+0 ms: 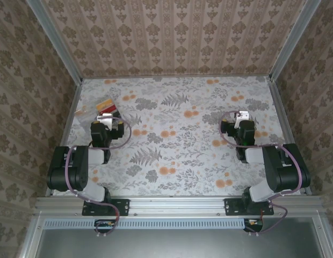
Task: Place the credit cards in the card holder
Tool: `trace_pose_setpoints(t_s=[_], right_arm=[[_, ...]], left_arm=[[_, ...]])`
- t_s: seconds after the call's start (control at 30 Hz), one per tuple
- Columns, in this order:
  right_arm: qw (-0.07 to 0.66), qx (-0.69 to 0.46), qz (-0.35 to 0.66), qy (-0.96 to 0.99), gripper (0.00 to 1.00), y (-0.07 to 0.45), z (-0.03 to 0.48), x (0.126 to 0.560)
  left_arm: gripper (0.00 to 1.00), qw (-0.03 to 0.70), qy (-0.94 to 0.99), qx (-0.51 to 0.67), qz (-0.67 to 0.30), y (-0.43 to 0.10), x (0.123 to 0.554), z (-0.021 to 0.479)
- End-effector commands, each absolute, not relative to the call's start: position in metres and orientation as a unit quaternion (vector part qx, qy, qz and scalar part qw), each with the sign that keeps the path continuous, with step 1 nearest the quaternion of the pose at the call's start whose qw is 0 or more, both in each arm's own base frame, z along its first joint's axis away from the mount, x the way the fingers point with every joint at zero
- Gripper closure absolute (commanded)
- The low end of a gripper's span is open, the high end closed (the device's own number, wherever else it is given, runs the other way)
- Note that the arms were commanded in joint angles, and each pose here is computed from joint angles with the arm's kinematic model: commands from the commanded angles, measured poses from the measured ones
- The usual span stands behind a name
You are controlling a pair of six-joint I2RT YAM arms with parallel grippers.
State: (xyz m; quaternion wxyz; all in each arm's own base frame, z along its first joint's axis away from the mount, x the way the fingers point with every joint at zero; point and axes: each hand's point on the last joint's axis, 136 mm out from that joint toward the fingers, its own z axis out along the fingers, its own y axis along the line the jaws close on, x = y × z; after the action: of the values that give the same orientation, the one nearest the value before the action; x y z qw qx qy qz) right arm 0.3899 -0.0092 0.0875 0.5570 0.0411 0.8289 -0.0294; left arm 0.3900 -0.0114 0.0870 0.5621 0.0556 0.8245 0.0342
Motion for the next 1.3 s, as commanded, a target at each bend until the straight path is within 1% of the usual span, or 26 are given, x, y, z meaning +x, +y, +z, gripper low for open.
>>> trace_pose_setpoints(t_s=[0.0, 0.63, 0.8, 0.87, 0.97, 1.07, 1.13, 1.2, 1.27], right_arm=[[0.573, 0.034, -0.026, 0.818, 0.00, -0.008, 0.098, 0.399], [0.573, 0.034, -0.025, 0.818, 0.00, -0.008, 0.099, 0.399], [0.564, 0.049, -0.036, 0.824, 0.00, -0.013, 0.110, 0.401], [0.539, 0.078, -0.051, 0.837, 0.00, -0.024, 0.118, 0.399], [0.457, 0.160, -0.056, 0.873, 0.00, -0.043, 0.117, 0.393], [0.384, 0.242, -0.077, 0.888, 0.00, -0.063, 0.127, 0.380], [0.355, 0.257, -0.053, 0.897, 0.01, -0.065, 0.126, 0.380], [0.331, 0.281, -0.010, 0.901, 0.01, -0.066, 0.123, 0.381], [0.322, 0.296, 0.048, 0.898, 0.05, -0.061, 0.120, 0.386]], left_arm=[[0.00, 0.573, 0.817, 0.063, 0.029, -0.014, 0.397, 0.095], [0.00, 0.569, 0.821, 0.048, 0.020, -0.007, 0.399, 0.094], [0.00, 0.589, 0.806, 0.038, 0.034, -0.004, 0.391, 0.102], [0.00, 0.595, 0.802, 0.027, 0.040, -0.001, 0.387, 0.109], [0.00, 0.602, 0.797, 0.013, 0.049, 0.005, 0.380, 0.122], [0.00, 0.604, 0.796, 0.015, 0.040, 0.002, 0.374, 0.138], [0.00, 0.611, 0.791, 0.016, 0.027, -0.002, 0.369, 0.150], [0.00, 0.612, 0.791, -0.008, 0.001, -0.004, 0.362, 0.163], [0.00, 0.613, 0.789, -0.025, -0.019, -0.005, 0.356, 0.175]])
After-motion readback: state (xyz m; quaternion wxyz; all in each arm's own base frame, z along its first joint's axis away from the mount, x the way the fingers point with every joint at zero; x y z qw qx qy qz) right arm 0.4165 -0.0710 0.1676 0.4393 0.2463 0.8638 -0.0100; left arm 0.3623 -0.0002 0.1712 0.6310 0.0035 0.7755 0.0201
